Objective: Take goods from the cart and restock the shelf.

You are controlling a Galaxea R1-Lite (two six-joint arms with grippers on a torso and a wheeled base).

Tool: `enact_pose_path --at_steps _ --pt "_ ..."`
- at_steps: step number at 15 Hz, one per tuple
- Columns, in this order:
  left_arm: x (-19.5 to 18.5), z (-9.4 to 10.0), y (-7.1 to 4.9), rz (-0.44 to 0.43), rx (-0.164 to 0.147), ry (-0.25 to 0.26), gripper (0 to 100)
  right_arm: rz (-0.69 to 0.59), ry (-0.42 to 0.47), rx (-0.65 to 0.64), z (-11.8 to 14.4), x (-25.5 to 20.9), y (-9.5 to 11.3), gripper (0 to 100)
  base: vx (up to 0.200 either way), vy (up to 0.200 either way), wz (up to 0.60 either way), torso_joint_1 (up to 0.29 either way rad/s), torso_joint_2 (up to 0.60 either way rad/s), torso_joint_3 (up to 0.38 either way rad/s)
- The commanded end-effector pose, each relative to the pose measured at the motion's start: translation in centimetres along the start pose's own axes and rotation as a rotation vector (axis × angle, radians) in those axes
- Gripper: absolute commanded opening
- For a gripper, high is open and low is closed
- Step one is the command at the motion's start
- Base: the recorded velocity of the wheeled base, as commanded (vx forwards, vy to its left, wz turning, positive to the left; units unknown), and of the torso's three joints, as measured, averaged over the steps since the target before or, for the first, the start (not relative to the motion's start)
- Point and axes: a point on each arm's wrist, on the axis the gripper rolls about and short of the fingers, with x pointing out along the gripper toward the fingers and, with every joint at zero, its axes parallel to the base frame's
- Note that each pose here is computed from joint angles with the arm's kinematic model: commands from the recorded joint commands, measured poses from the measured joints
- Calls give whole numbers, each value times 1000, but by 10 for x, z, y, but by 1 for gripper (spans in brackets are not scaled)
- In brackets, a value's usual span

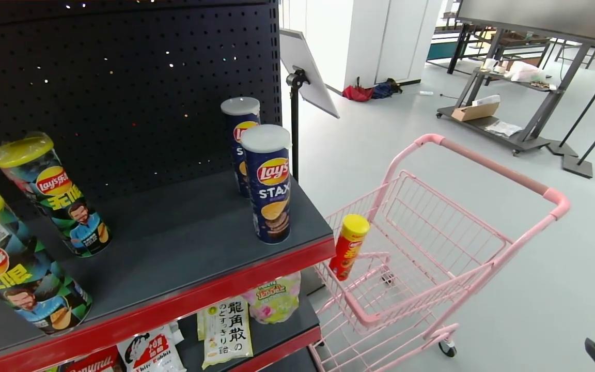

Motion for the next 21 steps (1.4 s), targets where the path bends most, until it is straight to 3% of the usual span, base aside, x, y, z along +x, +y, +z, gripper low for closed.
enact_pose_path --at_steps 1,11,21 --pt "0 0 0 -1 2 3 100 1 0 0 -3 -1 0 100 0 0 0 -139 354 207" --pt "0 0 0 2 2 1 100 8 8 -1 -5 0 1 100 0 0 0 -144 369 224" --pt "0 0 0 3 15 3 100 22 42 -1 -6 4 2 100 0 0 0 -166 499 327"
